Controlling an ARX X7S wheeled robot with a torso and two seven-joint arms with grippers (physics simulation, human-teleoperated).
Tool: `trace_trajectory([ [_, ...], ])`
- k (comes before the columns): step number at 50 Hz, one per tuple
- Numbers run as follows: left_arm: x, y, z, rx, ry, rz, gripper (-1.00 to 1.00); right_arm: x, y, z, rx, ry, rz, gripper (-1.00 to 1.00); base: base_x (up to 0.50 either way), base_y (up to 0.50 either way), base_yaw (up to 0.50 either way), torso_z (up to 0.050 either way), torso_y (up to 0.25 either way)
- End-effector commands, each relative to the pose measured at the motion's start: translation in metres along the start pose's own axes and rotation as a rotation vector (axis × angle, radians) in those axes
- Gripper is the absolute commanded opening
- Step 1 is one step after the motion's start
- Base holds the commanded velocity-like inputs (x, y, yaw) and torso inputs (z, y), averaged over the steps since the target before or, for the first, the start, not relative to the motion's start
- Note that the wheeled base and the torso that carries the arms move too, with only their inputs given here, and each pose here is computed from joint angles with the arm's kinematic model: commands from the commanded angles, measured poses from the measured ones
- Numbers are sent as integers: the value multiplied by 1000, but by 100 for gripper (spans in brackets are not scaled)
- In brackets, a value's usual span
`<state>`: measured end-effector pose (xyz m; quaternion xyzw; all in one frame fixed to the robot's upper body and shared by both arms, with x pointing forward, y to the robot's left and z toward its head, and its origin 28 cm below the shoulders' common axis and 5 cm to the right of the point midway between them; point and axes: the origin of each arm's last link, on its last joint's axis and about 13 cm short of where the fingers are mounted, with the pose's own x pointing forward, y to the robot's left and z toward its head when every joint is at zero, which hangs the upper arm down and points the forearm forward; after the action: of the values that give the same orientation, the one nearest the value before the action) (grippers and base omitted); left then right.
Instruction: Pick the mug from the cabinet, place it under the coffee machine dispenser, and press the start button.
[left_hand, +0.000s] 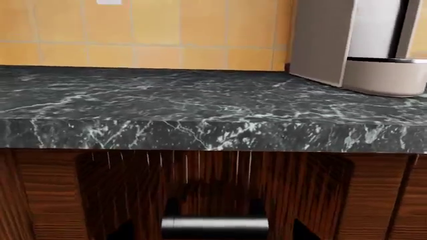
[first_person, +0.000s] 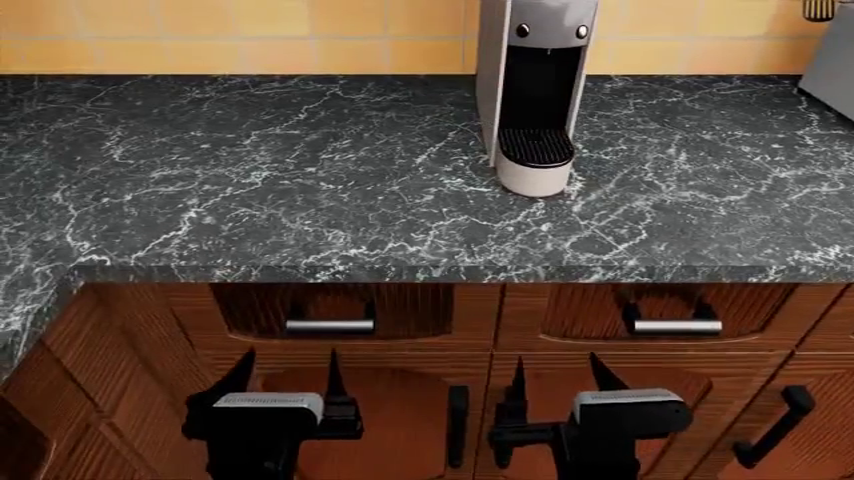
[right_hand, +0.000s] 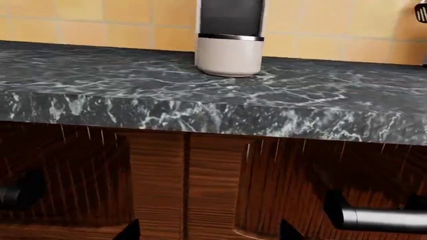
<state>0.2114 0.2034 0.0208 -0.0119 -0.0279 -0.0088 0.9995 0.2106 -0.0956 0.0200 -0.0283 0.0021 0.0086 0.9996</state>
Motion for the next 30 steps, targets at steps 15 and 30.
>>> trace_trajectory([
  [15, 245, 29, 279, 257, -269, 328, 100, 11, -98, 592, -233, -890, -45, 100, 0, 0, 0, 0, 0],
  [30, 245, 29, 273, 280, -241, 313, 100, 73, -130, 552, 47, -500, -152, 100, 0, 0, 0, 0, 0],
])
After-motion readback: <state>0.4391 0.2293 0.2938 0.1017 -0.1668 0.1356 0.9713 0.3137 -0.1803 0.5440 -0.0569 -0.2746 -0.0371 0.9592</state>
